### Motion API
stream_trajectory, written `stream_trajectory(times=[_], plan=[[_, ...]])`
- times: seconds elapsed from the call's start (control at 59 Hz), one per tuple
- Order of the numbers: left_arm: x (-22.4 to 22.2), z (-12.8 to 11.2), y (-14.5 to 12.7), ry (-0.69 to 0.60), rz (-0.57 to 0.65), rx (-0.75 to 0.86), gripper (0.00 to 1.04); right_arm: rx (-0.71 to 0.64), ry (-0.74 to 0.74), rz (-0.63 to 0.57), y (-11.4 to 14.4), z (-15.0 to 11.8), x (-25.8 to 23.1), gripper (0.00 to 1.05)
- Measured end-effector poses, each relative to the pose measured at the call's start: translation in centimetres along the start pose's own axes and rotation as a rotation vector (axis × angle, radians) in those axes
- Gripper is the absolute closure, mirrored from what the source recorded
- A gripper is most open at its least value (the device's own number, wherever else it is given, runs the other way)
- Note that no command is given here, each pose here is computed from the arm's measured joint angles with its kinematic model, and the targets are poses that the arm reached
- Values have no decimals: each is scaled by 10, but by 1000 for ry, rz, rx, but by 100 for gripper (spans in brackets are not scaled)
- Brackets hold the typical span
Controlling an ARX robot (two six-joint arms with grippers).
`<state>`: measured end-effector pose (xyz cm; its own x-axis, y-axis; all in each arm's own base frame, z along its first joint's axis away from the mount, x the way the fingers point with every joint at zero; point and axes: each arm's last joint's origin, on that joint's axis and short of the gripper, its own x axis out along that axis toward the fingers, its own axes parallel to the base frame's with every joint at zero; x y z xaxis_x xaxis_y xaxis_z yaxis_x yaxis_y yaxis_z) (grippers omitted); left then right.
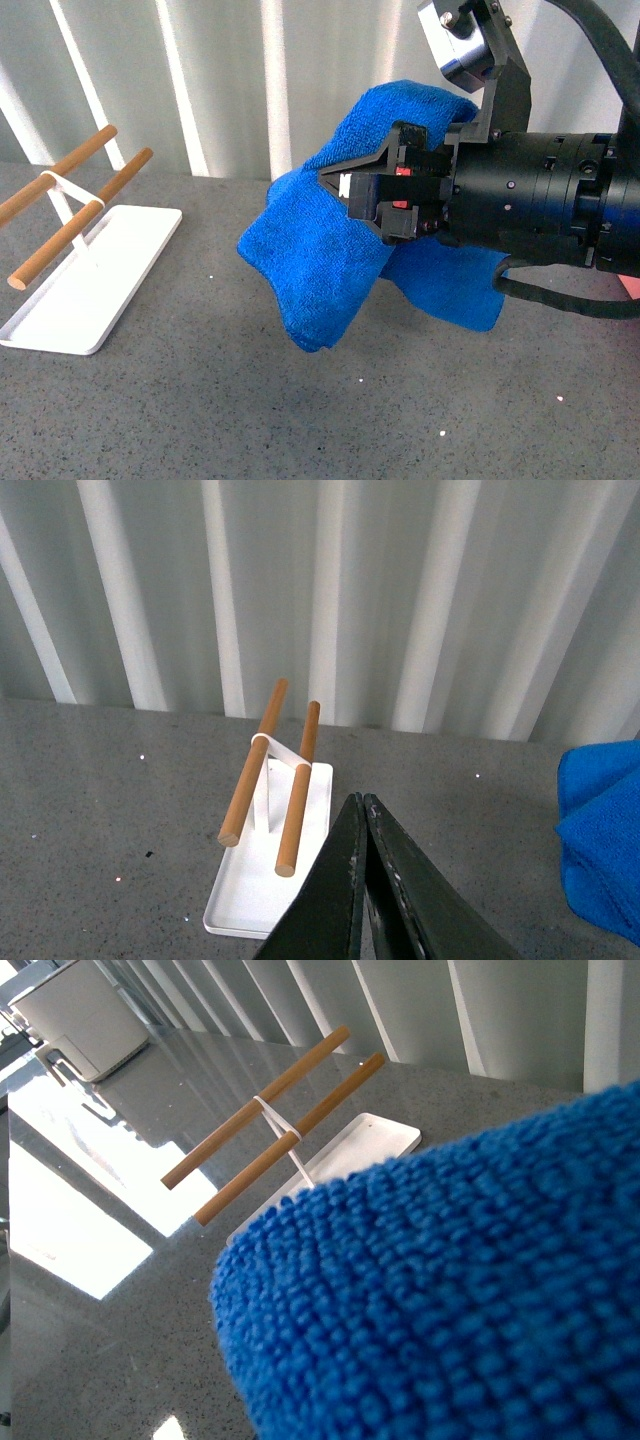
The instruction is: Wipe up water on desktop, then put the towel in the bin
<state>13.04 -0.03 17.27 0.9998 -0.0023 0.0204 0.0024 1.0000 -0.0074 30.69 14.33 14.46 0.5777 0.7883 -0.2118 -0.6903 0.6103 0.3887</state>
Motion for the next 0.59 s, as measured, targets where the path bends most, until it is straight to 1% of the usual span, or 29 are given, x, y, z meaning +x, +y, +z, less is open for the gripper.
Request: stream_trajectory(times=[0.594], plan=[[-17, 2, 0, -6, 0, 0, 101, -6, 15, -30, -4, 1, -7, 100]])
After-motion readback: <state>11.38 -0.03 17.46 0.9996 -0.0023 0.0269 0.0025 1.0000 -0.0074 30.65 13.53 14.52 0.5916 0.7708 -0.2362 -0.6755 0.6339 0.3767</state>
